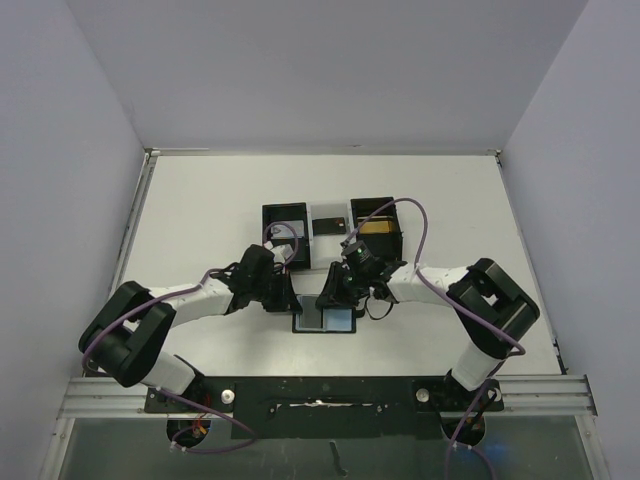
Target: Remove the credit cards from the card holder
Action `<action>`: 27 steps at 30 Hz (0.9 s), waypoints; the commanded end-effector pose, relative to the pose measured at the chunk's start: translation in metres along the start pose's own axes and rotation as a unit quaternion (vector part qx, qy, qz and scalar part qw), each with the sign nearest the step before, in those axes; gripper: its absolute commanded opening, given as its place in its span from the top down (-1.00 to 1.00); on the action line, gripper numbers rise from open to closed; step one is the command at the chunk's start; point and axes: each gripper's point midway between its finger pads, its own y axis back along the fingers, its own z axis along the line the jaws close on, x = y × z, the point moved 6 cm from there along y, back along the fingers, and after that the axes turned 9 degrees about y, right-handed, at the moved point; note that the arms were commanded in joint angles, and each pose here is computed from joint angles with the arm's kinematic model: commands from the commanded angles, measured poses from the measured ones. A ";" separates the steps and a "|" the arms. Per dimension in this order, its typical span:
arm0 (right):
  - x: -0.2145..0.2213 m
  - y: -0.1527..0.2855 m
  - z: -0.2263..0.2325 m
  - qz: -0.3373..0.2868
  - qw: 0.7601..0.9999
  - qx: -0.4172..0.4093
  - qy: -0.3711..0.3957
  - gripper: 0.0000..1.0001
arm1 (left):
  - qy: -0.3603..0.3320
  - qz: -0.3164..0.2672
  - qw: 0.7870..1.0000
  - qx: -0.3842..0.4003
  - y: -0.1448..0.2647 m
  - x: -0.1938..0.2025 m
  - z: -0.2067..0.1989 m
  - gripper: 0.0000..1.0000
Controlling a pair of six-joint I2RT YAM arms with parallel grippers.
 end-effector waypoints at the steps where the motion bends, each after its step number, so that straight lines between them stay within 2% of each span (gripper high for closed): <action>1: -0.001 -0.003 0.010 0.003 0.999 -0.037 0.012 0.49 | -0.006 0.007 1.000 -0.003 -0.006 0.003 0.003 1.00; 5: -0.002 -0.001 0.016 -0.006 0.998 -0.070 0.006 0.60 | -0.006 0.006 1.000 -0.003 -0.006 0.003 0.003 1.00; 7: -0.003 0.002 0.016 -0.008 0.997 -0.075 0.004 0.57 | -0.006 0.006 1.000 -0.003 -0.006 0.003 0.003 1.00; 12: -0.006 0.009 0.007 -0.015 1.000 -0.009 0.017 0.43 | -0.008 -0.004 1.000 -0.002 -0.003 0.001 0.002 1.00; 19: -0.001 0.013 -0.006 -0.005 0.997 0.080 0.021 0.37 | -0.010 -0.005 1.000 -0.001 -0.002 0.000 0.000 1.00; 27: 0.009 0.004 -0.012 0.013 0.995 0.100 0.019 0.32 | -0.008 0.003 1.000 -0.026 -0.009 0.007 0.012 1.00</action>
